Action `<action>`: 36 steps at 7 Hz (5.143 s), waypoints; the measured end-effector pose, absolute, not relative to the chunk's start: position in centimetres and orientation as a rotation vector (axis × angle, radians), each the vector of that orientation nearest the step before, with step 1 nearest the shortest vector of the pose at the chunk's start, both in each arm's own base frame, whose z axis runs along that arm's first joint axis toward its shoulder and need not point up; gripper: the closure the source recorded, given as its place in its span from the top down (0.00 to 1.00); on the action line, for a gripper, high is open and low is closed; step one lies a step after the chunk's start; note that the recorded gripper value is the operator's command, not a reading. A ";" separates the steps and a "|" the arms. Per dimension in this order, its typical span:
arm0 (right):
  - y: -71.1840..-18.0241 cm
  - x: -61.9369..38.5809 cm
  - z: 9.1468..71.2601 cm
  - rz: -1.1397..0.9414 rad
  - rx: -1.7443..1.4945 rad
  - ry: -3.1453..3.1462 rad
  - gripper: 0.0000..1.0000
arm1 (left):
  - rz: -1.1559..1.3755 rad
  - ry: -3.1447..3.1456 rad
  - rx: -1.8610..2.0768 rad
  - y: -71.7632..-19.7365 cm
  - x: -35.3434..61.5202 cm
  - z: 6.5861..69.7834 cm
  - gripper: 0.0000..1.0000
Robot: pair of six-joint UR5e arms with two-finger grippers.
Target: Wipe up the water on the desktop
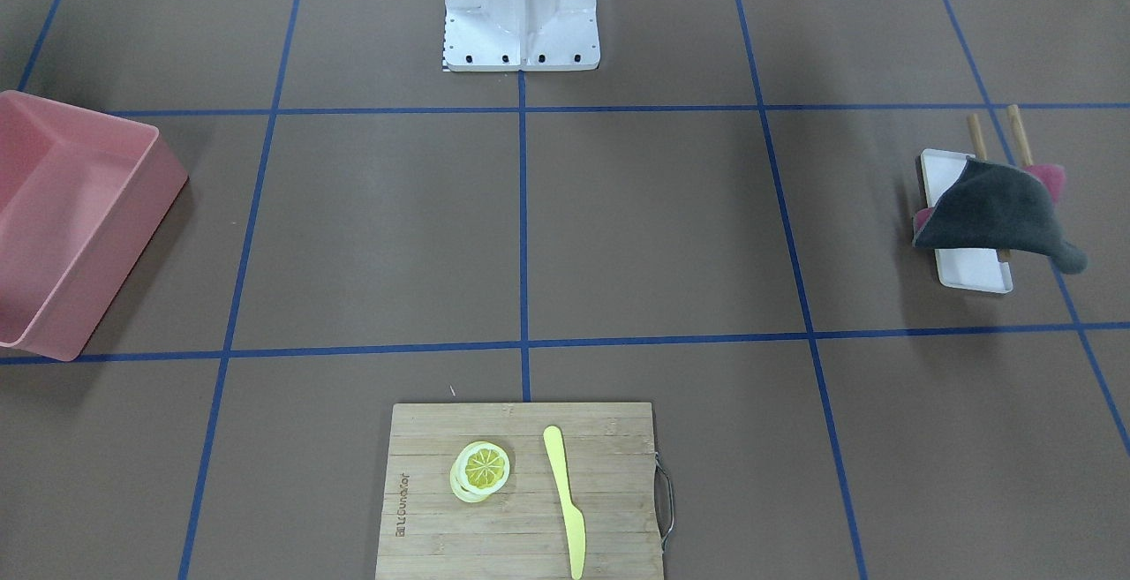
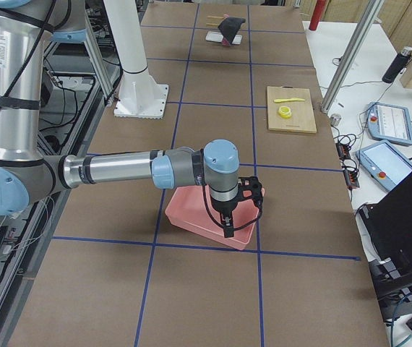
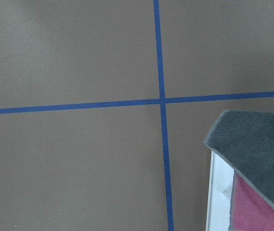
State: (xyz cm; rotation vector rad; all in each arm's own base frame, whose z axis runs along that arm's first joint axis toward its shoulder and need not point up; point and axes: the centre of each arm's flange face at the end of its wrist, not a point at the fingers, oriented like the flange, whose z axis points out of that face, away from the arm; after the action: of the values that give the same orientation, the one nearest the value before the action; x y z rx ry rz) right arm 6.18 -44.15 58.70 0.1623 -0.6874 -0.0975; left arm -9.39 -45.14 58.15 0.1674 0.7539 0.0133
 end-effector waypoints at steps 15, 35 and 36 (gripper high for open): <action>-45.0 6.0 57.0 -0.087 0.209 -0.685 1.00 | -0.001 0.962 0.333 -49.1 4.2 59.6 0.81; -44.9 6.0 57.2 -0.083 0.205 -0.687 1.00 | 0.061 0.975 0.402 -48.4 7.4 58.7 0.00; -45.1 5.9 56.6 -0.082 0.214 -0.691 1.00 | 0.059 0.997 0.399 -48.6 7.4 57.6 0.00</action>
State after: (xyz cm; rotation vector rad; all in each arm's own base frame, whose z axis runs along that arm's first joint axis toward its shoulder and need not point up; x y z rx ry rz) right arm 5.94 -45.09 56.60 0.2142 -0.6906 -0.0815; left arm 7.37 -48.62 57.59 0.3993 0.9975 0.0588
